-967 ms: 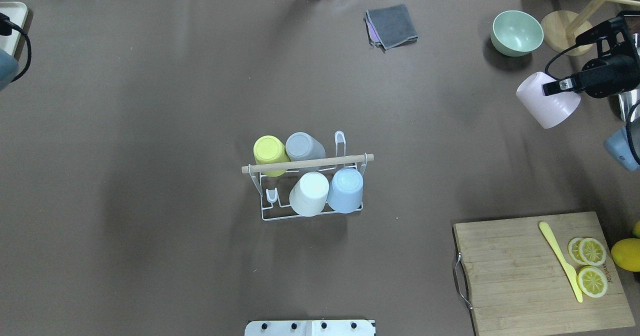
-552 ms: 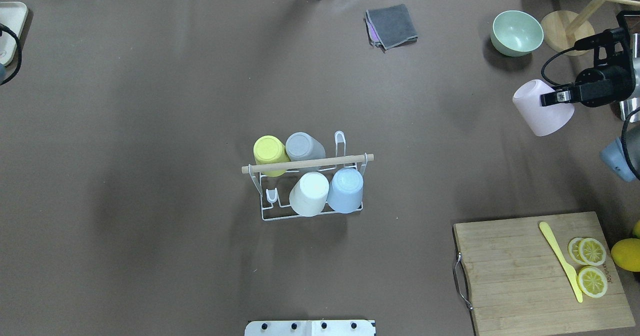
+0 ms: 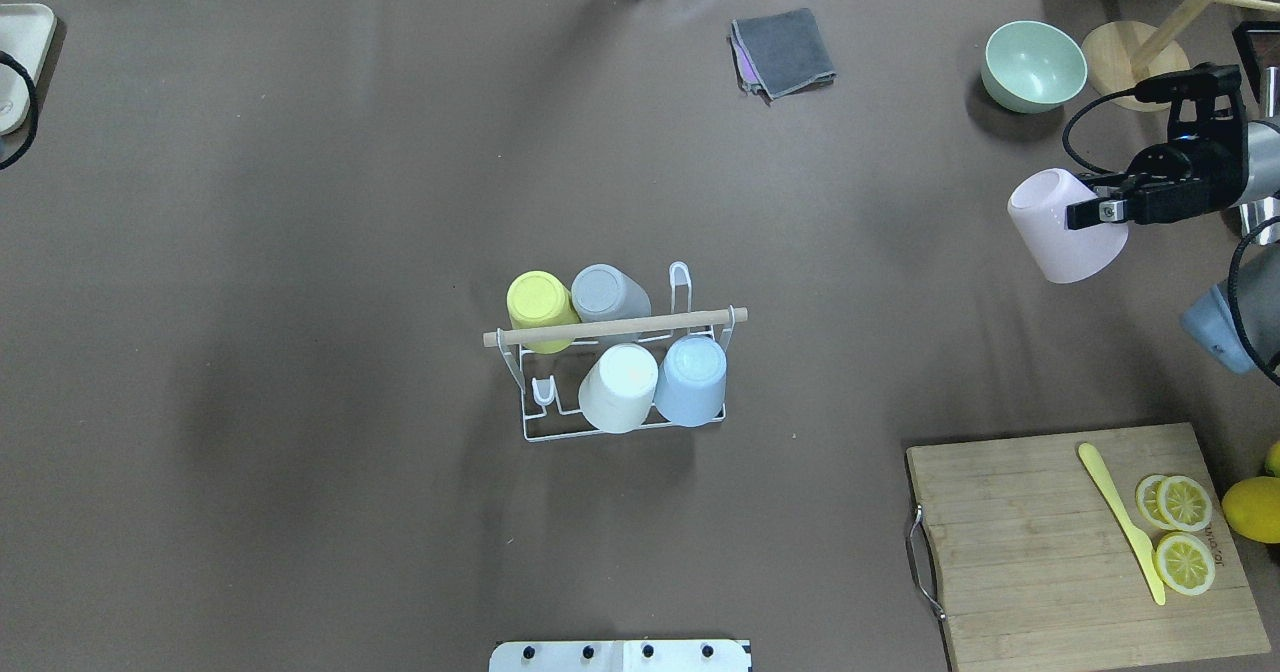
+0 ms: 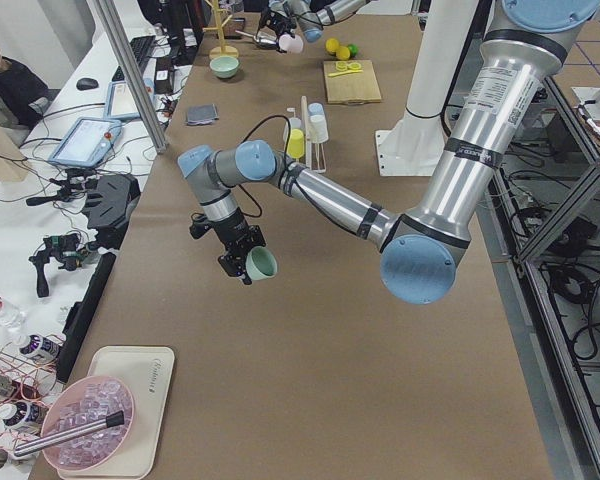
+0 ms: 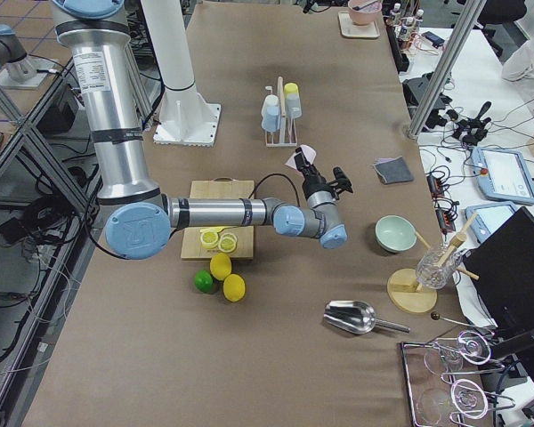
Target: Place cup on cup holder
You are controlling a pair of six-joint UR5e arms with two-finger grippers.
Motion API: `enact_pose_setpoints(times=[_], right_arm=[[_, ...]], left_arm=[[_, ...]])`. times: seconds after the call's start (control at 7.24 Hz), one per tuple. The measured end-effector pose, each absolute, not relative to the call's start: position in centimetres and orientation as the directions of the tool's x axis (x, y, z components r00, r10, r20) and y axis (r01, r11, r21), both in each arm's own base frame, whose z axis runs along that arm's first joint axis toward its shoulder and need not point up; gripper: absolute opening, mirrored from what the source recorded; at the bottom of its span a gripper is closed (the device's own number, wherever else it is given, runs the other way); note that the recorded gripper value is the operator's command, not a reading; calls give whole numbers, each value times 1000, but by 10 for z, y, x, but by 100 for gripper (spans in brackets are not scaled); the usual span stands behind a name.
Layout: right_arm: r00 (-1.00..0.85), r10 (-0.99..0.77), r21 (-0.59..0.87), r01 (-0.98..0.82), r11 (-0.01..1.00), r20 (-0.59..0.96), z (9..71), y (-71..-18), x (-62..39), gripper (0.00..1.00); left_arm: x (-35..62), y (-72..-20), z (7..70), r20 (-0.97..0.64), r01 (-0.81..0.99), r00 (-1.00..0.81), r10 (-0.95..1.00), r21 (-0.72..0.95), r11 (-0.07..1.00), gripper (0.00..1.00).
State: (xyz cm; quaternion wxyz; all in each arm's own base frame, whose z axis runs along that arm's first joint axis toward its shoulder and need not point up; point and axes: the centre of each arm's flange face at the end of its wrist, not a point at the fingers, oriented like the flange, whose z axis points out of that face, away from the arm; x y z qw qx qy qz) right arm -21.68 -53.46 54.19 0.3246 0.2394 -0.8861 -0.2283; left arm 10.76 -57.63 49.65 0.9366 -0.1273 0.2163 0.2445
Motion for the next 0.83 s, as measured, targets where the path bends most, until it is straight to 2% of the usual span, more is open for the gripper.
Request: enact_pose_setpoints(times=[0.41, 0.83], right_arm=[[-659, -661, 618, -362, 698, 360, 508, -544, -215, 13], [-615, -759, 659, -481, 577, 216, 468, -565, -219, 14]], left_arm=[[108, -577, 480, -458, -514, 774, 436, -54, 856, 0], [97, -545, 480, -431, -506, 756, 493, 92, 857, 0]])
